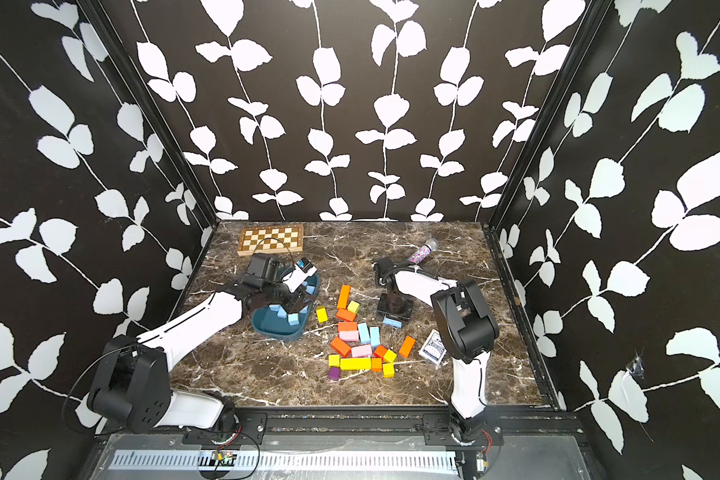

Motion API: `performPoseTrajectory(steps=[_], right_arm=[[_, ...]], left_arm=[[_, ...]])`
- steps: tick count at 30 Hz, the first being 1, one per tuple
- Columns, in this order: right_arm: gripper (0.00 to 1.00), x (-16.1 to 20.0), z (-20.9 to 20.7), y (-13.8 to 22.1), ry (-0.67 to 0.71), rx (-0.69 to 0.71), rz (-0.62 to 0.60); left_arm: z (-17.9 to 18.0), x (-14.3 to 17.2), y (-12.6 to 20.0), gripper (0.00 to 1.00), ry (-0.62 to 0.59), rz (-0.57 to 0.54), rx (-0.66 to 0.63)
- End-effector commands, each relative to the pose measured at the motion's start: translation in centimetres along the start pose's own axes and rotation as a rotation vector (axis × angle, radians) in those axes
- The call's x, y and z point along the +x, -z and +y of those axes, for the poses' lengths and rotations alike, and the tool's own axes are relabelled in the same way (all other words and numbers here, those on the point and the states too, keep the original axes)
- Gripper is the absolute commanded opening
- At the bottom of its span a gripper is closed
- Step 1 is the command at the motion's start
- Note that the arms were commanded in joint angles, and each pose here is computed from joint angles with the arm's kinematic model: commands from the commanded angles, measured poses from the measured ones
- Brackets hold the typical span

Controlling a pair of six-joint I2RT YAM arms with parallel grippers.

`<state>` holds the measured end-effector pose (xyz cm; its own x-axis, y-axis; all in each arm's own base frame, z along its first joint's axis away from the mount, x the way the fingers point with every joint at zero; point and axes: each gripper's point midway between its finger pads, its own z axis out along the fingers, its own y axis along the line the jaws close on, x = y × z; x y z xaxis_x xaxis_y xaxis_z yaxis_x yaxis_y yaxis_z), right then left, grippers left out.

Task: Pick out the blue building blocks
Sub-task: Pick up the building block from the center of the board.

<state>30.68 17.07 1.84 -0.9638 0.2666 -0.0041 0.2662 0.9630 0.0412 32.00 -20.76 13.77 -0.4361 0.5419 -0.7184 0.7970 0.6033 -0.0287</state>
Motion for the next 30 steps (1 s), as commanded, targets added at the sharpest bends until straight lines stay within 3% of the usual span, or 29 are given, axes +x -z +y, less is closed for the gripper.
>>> performPoseTrajectory(steps=[1,9,15,22,30], right_arm=[[0.44,0.6,-1.1,-0.3,-0.041,0.003,-0.005],[0.33,-0.8,5.7,7.2,0.036,-0.477,-0.194],[0.3,0.1,8.2,14.1,0.134,-0.77,-0.317],[0.28,2.7,10.6,19.7,0.266,-1.059,-0.324],[0.27,4.7,12.3,23.2,0.346,-1.274,-0.251]], left_arm=[[-0.1,-1.5,1.0,0.52,-0.064,-0.039,-0.004],[-2.4,-5.3,2.4,0.53,-0.242,-0.227,0.1],[-5.2,-8.2,4.6,0.56,-0.398,-0.4,0.214],[-8.9,-9.9,7.5,0.56,-0.585,-0.575,0.373],[-10.7,-10.2,9.0,0.57,-0.713,-0.671,0.451]])
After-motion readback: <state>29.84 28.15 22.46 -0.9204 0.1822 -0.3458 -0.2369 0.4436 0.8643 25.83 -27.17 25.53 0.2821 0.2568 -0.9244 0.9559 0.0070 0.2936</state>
